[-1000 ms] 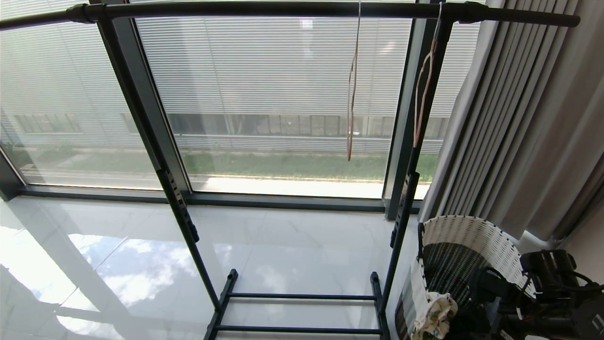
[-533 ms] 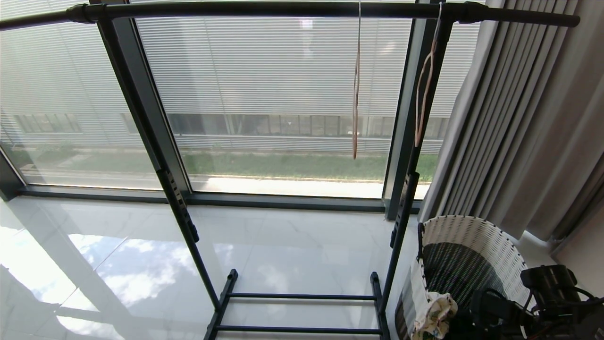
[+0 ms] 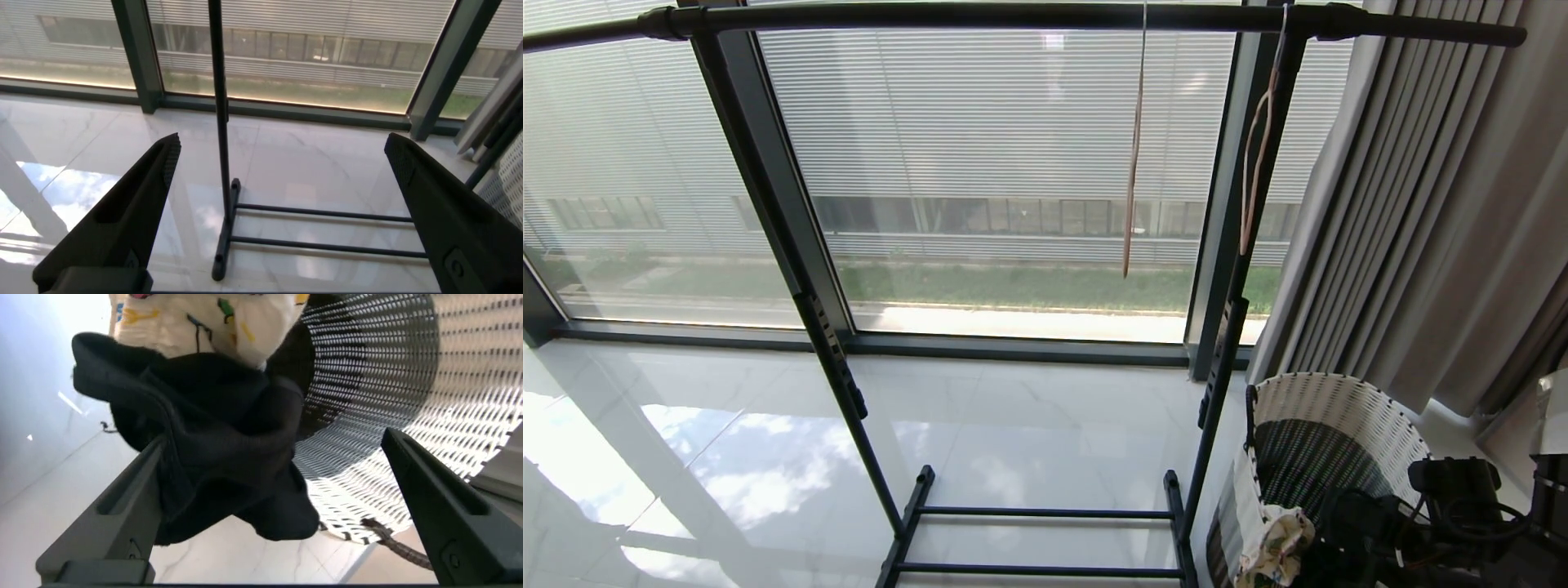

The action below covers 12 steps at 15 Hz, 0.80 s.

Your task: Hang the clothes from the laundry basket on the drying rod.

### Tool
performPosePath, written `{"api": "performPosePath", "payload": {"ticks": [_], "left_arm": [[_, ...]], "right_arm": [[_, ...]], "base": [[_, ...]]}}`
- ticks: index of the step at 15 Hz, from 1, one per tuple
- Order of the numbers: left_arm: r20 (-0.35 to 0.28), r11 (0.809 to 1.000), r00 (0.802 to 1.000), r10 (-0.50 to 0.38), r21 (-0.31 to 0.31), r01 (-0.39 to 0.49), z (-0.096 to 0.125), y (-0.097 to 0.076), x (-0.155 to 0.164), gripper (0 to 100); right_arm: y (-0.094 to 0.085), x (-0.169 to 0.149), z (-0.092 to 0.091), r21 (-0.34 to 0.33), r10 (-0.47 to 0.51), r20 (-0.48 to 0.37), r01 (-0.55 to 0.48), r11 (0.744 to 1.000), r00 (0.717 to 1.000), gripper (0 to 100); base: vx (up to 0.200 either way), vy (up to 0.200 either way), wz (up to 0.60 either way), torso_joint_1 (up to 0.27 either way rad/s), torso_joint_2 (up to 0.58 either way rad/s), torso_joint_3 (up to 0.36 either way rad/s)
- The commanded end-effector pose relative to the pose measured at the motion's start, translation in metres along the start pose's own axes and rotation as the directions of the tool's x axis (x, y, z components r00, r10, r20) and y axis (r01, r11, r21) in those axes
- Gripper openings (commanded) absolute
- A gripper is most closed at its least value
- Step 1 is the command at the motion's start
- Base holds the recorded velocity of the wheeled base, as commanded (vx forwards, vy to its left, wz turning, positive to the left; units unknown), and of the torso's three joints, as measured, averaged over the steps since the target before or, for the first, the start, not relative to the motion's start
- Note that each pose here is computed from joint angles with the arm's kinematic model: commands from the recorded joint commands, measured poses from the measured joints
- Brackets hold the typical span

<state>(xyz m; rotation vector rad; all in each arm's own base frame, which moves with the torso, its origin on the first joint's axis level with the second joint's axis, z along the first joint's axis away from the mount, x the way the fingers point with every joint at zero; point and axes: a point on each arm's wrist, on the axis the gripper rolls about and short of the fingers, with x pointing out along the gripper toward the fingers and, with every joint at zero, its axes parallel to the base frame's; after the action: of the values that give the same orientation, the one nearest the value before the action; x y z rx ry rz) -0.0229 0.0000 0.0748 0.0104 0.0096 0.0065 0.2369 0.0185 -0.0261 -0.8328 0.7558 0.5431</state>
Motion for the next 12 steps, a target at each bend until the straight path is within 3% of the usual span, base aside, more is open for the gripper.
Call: {"api": "performPosePath", "payload": {"ticks": [1,4,5,12], "left_arm": [[-0.001,1.0,1.0,0.001,0.0,-0.001,0.0,0.0,0.0,100],[-0.001,1.0,1.0,0.001,0.0,-0.001,0.0,0.0,0.0,100],[-0.001,1.0,1.0,0.001,0.0,-0.001,0.0,0.0,0.0,100],[-0.001,1.0,1.0,0.001,-0.001,-0.001,0.0,0.0,0.0,100]], "right_arm": [[0.004,0.007,-0.005,0.004,0.025,-0.023,-0.025,1.0,0.999,100],[0.004,0.007,-0.004,0.001,0.014,-0.013,-0.014,1.0,1.0,100],[0.004,0.007,-0.004,0.001,0.014,-0.013,-0.014,1.0,1.0,0],[0.014,-0.01,-0.01,0.006,0.017,-0.011,-0.017,1.0,1.0,0]], "base": [[0.0,0.0,0.0,0.0,0.0,0.0],[0.0,0.0,0.0,0.0,0.0,0.0],[0.0,0.0,0.0,0.0,0.0,0.0],[0.0,0.0,0.0,0.0,0.0,0.0]]}}
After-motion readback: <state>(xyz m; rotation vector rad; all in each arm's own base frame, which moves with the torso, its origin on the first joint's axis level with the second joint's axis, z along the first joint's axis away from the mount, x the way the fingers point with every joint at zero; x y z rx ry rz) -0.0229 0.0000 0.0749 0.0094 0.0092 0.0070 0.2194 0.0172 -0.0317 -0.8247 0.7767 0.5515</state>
